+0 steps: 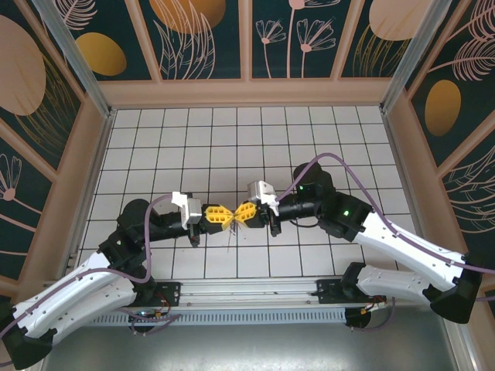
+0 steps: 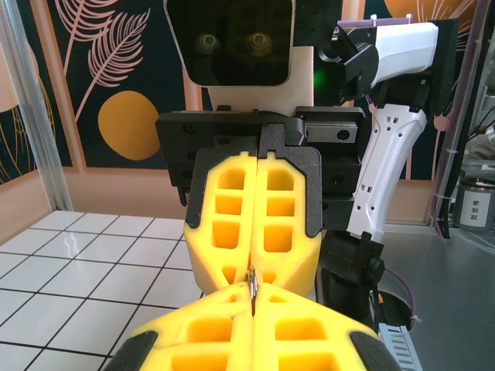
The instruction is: Put the keys on the keyring
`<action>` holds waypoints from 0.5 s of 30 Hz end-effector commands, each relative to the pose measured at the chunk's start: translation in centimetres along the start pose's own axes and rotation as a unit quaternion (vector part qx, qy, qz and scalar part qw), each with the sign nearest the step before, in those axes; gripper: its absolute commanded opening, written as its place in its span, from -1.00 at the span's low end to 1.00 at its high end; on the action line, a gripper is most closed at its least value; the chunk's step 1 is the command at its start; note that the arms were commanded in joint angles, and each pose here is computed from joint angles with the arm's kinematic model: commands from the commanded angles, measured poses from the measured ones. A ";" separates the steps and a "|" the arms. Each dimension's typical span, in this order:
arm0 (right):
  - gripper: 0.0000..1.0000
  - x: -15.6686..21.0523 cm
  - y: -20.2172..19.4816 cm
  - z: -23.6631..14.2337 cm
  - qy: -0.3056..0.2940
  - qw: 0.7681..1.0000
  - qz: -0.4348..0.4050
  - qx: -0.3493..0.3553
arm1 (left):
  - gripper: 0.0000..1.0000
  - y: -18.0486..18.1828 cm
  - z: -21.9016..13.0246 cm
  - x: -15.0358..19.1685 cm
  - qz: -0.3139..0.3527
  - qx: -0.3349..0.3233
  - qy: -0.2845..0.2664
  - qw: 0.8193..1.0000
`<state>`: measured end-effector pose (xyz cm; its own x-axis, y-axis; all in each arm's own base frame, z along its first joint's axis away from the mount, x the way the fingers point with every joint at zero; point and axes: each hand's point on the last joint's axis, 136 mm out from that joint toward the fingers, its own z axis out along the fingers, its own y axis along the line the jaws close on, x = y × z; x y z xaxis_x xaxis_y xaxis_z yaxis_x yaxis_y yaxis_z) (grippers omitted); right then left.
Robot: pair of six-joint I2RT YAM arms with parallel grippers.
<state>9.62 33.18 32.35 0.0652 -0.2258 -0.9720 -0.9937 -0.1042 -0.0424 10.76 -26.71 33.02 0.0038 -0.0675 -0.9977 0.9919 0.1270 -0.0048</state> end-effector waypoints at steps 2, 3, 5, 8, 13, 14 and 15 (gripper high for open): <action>-1.00 -1.2 -0.1 -0.3 -0.014 1.000 -0.017 0.005 | -1.00 0.0 0.1 -0.6 0.002 0.002 -0.008 1.000; -1.00 -1.2 -0.2 -0.4 -0.008 1.000 -0.017 0.011 | -1.00 0.2 0.2 -0.5 0.002 -0.004 -0.001 1.000; -1.00 -0.6 -0.8 -0.6 0.016 0.999 -0.017 0.030 | -0.84 1.0 0.1 0.2 -0.004 -0.030 0.025 0.999; -1.00 1.0 -2.2 -0.7 0.078 0.995 -0.009 0.067 | -0.69 2.4 -0.1 1.6 -0.009 -0.070 0.072 0.995; -1.00 2.9 -3.5 -0.8 0.154 0.984 -0.001 0.088 | -0.65 3.8 0.0 2.8 -0.021 -0.101 0.128 0.986; -1.00 3.0 -3.6 -0.9 0.165 0.982 0.000 0.089 | -0.64 3.9 0.1 2.9 -0.022 -0.101 0.132 0.986; -1.00 3.1 -3.7 -0.8 0.173 0.981 0.000 0.088 | -0.64 3.9 0.2 3.0 -0.024 -0.100 0.135 0.985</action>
<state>13.07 32.84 30.06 0.0452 -0.4691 -0.8820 -0.9967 0.0389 -0.0718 14.30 -26.88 30.63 -0.0919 0.1269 -0.9877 0.9536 0.2969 -0.0505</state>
